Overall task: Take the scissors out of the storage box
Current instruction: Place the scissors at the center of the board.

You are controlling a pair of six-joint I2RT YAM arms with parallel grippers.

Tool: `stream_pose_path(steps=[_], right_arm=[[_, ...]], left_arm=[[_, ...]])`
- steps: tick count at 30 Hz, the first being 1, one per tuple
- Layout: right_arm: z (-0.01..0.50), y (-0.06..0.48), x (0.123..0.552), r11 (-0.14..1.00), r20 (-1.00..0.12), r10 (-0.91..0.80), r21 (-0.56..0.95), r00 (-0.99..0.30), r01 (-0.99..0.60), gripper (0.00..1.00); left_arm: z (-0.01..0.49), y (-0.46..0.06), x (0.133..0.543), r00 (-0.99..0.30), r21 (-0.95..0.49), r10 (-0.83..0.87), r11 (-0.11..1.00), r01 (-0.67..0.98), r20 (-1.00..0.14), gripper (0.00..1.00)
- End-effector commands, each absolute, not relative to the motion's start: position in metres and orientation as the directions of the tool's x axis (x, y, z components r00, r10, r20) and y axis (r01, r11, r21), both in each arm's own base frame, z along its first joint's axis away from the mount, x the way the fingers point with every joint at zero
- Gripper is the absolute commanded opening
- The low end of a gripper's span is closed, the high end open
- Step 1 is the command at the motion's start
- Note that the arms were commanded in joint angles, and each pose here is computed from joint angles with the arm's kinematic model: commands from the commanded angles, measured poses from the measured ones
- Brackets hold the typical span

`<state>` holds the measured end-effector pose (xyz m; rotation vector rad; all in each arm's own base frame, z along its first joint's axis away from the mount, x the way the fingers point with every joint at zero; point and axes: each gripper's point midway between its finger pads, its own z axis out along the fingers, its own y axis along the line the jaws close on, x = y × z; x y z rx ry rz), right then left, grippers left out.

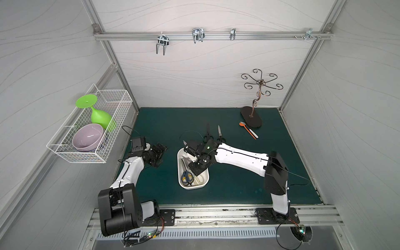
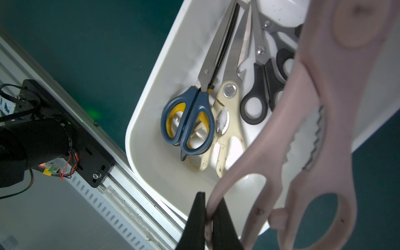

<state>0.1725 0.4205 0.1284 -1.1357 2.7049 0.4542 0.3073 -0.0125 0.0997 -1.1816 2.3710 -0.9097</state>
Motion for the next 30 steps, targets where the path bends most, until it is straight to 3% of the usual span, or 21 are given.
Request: stream_pose_path(steps=[1, 11, 20, 30], right_arm=[[0.146, 0.4, 0.196, 0.69, -0.32, -0.638, 0.165, -0.7, -0.704, 0.0], [0.134, 0.333, 0.263, 0.799, -0.318, -0.538, 0.103, -0.78, -0.593, 0.0], [0.098, 0.267, 0.314, 0.876, -0.275, -0.438, 0.082, -0.856, -0.474, 0.0], [0.068, 0.237, 0.37, 0.912, -0.239, -0.355, 0.125, -0.904, -0.391, 0.0]], left_arm=[[0.124, -0.02, 0.323, -0.644, -0.71, -0.762, 0.492, -0.504, -0.071, 0.88], [0.151, -0.075, 0.333, -0.778, -0.651, -0.596, 0.674, -0.35, -0.199, 0.88], [0.148, -0.093, 0.32, -0.813, -0.618, -0.54, 0.721, -0.314, -0.217, 0.88], [0.149, -0.09, 0.318, -0.817, -0.597, -0.529, 0.74, -0.31, -0.231, 0.88]])
